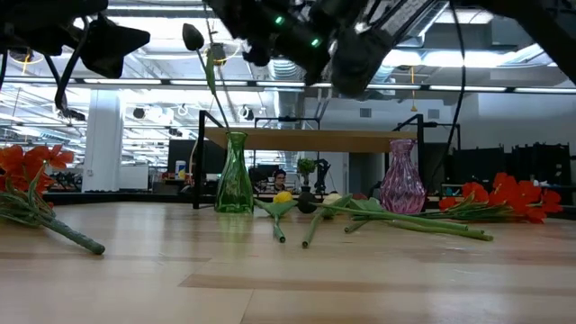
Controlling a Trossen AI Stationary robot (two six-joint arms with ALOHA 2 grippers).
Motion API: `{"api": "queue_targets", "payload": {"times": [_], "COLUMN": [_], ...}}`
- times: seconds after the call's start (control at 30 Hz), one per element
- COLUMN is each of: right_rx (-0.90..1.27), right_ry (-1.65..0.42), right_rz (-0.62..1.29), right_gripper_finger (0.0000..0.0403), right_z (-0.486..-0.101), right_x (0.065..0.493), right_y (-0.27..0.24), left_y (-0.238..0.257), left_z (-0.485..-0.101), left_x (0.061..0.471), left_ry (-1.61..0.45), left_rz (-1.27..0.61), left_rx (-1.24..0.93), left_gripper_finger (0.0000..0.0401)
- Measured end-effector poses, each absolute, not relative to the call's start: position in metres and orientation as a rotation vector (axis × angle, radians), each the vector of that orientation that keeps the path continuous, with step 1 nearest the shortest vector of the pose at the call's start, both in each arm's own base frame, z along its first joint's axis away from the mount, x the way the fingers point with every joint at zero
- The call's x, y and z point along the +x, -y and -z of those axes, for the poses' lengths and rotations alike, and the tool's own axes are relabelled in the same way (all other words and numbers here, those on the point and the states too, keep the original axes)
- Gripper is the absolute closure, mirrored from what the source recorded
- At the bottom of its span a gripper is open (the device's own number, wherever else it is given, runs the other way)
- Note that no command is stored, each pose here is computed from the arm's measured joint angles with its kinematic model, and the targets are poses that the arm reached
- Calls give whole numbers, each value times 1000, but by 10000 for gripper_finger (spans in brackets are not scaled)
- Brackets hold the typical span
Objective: Pick and place flowers into a vace then onto a shelf
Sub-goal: Put the red tulip into the green vase
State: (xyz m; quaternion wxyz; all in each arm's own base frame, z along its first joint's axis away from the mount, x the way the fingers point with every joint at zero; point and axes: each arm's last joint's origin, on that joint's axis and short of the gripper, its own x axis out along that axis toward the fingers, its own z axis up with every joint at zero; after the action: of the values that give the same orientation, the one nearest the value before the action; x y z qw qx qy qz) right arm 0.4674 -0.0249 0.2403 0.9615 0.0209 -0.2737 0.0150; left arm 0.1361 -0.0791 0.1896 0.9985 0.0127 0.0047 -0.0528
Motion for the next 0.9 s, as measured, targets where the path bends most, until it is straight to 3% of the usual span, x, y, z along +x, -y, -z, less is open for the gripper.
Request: {"api": "queue_targets", "payload": {"times": [0.37,0.63,0.77,0.9], "right_rx": [-96,-160,-67,-42], "right_ry": [209,-73,-233,-215], "right_rz": [69,308,342,306], "right_gripper_finger": [401,401,401,401], "right_z": [-296,-328,-332,-333], "right_x": [388,372,369,370], "right_y": [7,3,10,-4], "left_y": [79,79,79,78], "left_z": [-190,-191,-191,-192], "left_x": [136,136,136,136], "left_ry": [-3,6,2,12], "left_rz": [105,104,103,70], "left_rx": [17,27,30,33], "left_gripper_finger": [118,118,118,118]}}
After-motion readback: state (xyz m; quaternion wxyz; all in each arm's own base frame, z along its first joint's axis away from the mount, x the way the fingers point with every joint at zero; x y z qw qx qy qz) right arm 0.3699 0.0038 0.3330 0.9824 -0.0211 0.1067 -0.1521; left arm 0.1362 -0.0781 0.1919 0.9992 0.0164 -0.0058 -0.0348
